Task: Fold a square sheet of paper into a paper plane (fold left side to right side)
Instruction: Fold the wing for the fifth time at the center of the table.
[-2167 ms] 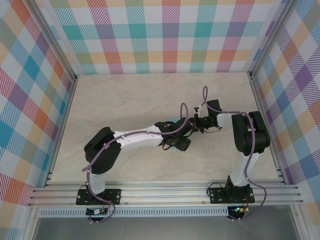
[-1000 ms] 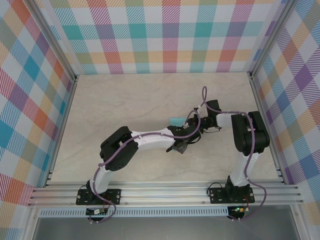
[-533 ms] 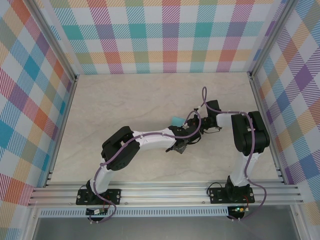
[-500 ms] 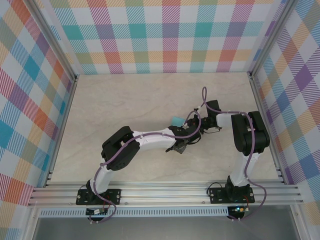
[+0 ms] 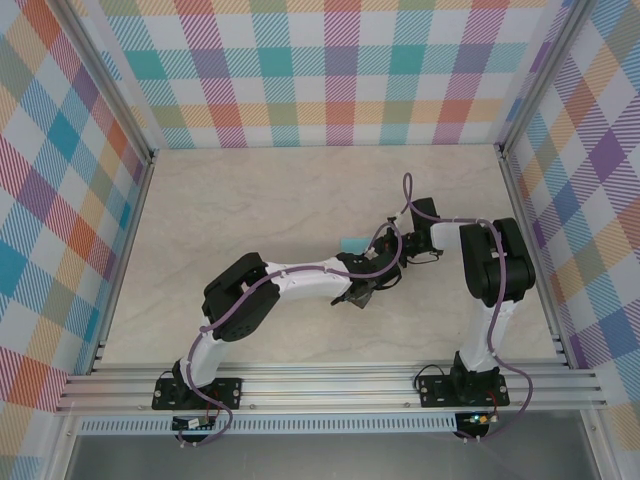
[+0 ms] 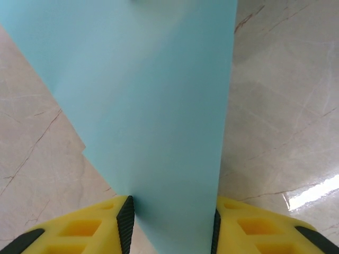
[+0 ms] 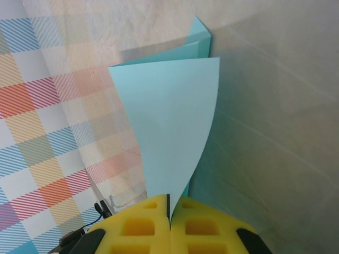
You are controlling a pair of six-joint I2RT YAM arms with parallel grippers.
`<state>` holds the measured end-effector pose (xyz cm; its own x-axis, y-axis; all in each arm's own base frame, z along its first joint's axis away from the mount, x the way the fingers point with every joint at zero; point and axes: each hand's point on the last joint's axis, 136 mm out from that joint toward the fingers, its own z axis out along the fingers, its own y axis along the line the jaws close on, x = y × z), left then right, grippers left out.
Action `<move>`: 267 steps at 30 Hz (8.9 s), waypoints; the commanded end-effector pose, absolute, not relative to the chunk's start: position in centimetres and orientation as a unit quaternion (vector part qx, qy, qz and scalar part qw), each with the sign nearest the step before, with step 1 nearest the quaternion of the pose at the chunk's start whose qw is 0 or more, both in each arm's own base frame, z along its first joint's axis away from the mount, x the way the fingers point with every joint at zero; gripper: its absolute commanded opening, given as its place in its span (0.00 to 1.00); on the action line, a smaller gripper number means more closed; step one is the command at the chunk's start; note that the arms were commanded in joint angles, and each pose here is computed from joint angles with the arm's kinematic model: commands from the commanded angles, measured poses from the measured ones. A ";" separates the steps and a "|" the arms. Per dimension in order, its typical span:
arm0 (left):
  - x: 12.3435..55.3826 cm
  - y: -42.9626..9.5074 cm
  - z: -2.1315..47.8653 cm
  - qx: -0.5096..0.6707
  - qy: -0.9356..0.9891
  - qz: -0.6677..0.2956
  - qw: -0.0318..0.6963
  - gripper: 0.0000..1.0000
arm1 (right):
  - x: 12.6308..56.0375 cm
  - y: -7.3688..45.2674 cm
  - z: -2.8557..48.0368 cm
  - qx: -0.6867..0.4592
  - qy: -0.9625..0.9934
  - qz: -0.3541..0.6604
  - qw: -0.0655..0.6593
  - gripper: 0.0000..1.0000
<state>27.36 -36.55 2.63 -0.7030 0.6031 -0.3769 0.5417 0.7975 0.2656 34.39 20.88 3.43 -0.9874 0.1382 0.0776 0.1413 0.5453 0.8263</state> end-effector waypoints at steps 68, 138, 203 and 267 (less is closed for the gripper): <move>28.7 -33.2 2.2 0.156 0.948 -0.201 0.193 0.07 | 32.3 23.2 4.5 -0.060 -0.894 -0.442 -0.051 0.37; 30.9 -33.9 7.7 0.084 0.917 -0.317 0.226 0.47 | 32.7 25.8 0.1 -0.039 -0.920 -0.389 0.016 0.34; 37.7 -32.2 6.2 -0.022 0.896 -0.410 0.171 0.41 | 32.5 25.8 -0.1 -0.037 -0.922 -0.384 0.023 0.34; 38.4 -30.5 1.9 -0.001 0.912 -0.379 0.157 0.03 | 25.9 27.6 4.8 0.225 -0.957 -0.111 -0.145 0.35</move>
<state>38.00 -30.49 2.54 -0.9470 -0.1263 -0.2953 0.1185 0.7172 -0.6867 25.39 28.12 4.75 -0.8950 -0.3260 -0.3045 -0.4120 0.8659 0.2837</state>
